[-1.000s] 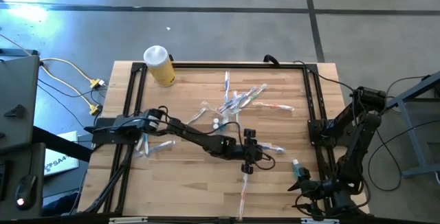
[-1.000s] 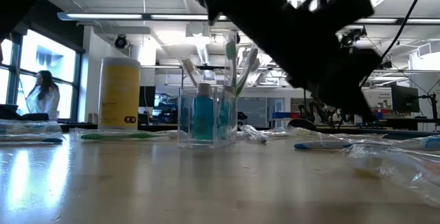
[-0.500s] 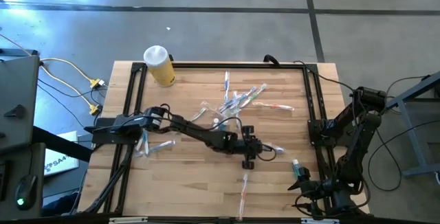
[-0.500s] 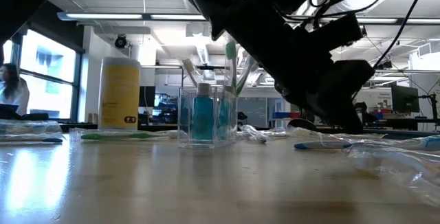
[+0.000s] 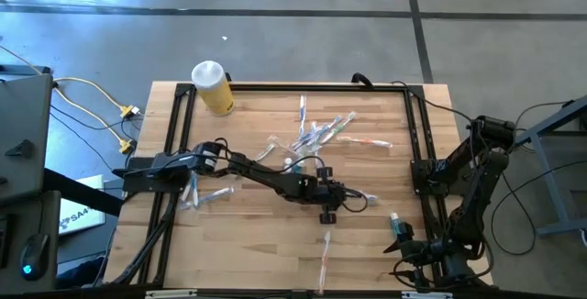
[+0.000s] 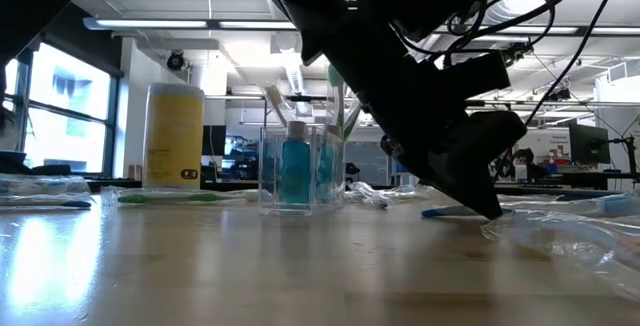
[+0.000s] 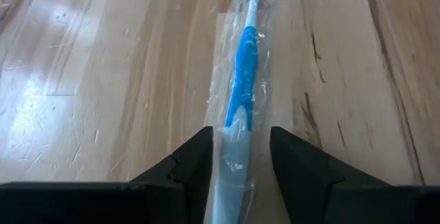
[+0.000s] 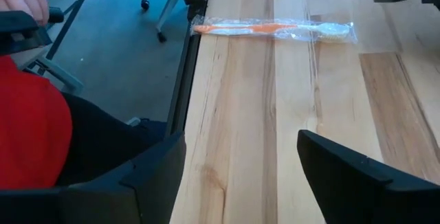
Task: Pick & Place toothbrushing station
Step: Put the blue toothbrush into the transparent organizer
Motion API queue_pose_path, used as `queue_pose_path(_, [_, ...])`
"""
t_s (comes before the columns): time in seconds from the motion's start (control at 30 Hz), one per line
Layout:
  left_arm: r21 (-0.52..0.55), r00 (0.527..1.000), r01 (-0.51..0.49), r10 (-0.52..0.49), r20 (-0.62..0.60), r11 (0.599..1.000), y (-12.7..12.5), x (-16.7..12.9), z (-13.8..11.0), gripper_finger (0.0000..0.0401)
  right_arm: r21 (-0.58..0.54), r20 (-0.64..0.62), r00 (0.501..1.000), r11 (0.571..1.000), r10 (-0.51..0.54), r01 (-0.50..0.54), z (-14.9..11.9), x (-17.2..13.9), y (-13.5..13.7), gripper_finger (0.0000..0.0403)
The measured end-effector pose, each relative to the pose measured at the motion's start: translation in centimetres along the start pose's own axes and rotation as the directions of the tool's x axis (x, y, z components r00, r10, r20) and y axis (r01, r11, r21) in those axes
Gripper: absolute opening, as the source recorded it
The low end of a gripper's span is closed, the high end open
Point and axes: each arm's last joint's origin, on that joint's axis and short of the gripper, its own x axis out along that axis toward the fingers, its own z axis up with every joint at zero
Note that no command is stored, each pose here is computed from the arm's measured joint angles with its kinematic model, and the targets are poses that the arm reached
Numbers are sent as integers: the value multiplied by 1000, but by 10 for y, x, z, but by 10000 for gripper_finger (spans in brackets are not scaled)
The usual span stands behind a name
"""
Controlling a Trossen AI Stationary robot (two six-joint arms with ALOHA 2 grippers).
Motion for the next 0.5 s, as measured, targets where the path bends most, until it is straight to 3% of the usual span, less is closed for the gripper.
queue_pose_path(0.2, [22, 1000, 7, -7, -1, 1000, -13, -4, -2, 32, 0, 6, 1000, 1000, -3, 3, 0, 0, 0, 271])
queue_pose_path(0.5, [115, 998, -63, 64, -6, 991, -45, -40, 31, 0, -52, 36, 999, 998, -20, 22, 1, 0, -1, 271])
